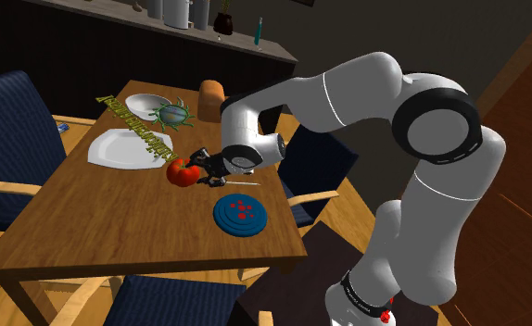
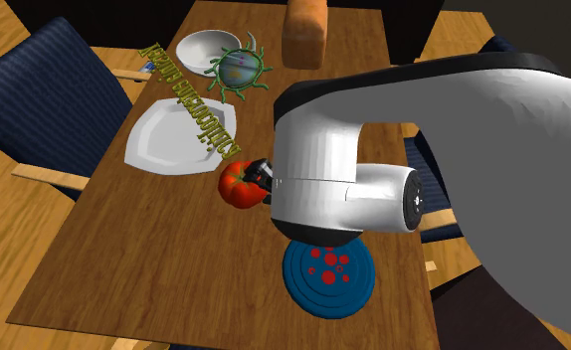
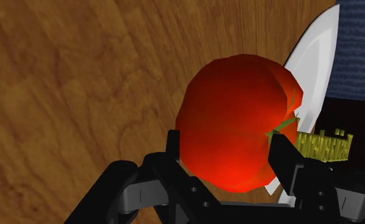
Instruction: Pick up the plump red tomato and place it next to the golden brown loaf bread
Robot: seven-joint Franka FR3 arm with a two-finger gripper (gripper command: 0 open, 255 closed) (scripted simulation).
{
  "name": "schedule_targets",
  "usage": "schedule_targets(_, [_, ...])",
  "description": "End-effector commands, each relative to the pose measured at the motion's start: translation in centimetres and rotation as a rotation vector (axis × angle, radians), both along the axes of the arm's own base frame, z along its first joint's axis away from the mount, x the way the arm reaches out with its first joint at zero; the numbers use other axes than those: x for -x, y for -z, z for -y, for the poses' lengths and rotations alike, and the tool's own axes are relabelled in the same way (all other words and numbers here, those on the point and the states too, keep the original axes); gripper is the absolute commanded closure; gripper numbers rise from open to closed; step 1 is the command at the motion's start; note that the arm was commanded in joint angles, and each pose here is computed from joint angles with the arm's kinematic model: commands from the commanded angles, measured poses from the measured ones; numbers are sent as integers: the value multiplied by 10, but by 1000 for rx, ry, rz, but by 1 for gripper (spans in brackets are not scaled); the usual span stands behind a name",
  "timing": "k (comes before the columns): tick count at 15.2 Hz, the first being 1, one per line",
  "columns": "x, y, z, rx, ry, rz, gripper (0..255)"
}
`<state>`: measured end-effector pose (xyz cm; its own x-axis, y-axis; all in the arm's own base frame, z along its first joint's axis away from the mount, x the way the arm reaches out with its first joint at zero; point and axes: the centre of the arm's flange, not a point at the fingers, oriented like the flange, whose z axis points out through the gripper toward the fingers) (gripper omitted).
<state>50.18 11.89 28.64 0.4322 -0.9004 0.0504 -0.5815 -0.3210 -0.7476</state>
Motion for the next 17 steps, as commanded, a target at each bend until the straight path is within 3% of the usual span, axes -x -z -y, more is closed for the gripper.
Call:
schedule_targets(1, [1, 1, 0, 1, -1, -2, 255])
schedule_targets(7, [0, 1, 0, 1, -1, -2, 255])
schedule_targets(17, [0, -52, 0, 1, -1, -2, 255])
